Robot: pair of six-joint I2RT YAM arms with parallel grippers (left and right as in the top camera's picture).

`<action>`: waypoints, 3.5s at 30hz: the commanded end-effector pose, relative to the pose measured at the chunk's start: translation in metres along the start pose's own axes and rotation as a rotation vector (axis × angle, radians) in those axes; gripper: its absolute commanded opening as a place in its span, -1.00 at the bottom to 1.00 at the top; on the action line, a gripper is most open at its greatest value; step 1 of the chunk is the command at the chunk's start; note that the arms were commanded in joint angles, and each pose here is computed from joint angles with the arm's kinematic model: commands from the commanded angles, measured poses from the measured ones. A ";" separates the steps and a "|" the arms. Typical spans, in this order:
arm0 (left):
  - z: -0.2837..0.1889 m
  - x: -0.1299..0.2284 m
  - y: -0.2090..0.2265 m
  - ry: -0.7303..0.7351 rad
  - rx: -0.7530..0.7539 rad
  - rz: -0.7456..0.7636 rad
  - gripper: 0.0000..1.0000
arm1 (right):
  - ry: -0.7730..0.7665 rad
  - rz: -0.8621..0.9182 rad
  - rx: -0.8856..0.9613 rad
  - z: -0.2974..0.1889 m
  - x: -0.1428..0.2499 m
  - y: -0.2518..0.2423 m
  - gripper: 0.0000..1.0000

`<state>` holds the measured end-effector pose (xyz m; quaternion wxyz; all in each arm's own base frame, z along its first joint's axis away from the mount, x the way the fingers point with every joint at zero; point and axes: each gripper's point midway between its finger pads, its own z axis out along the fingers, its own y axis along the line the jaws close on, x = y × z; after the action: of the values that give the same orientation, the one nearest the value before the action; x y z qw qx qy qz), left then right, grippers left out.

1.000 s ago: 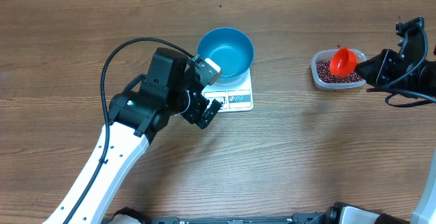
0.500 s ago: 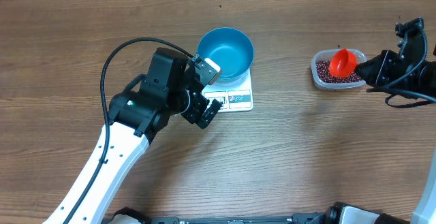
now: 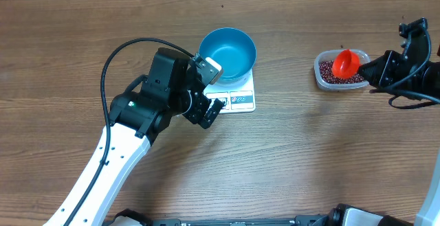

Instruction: Scoop item into bowl and weigh 150g on scale

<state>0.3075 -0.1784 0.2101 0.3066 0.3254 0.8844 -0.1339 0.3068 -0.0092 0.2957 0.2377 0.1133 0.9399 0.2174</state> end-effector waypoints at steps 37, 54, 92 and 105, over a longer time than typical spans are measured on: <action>-0.009 -0.011 0.001 -0.038 -0.013 -0.004 0.99 | 0.161 -0.072 0.414 0.064 -0.055 -0.112 -0.93; -0.009 -0.011 0.001 -0.038 -0.012 -0.004 0.99 | 0.181 -0.189 0.346 0.108 -0.063 -0.126 -0.92; -0.009 -0.011 0.001 -0.038 -0.013 -0.004 0.99 | 0.377 0.047 -0.021 0.191 -0.012 -0.123 -0.93; -0.009 -0.011 0.001 -0.038 -0.012 -0.004 0.99 | 0.243 0.214 -0.221 0.162 -0.034 -0.138 -0.93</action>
<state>0.3086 -0.1777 0.2104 0.3085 0.3245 0.8845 -0.1310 0.3973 -0.0837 0.1062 0.0870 0.1436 0.9384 0.3020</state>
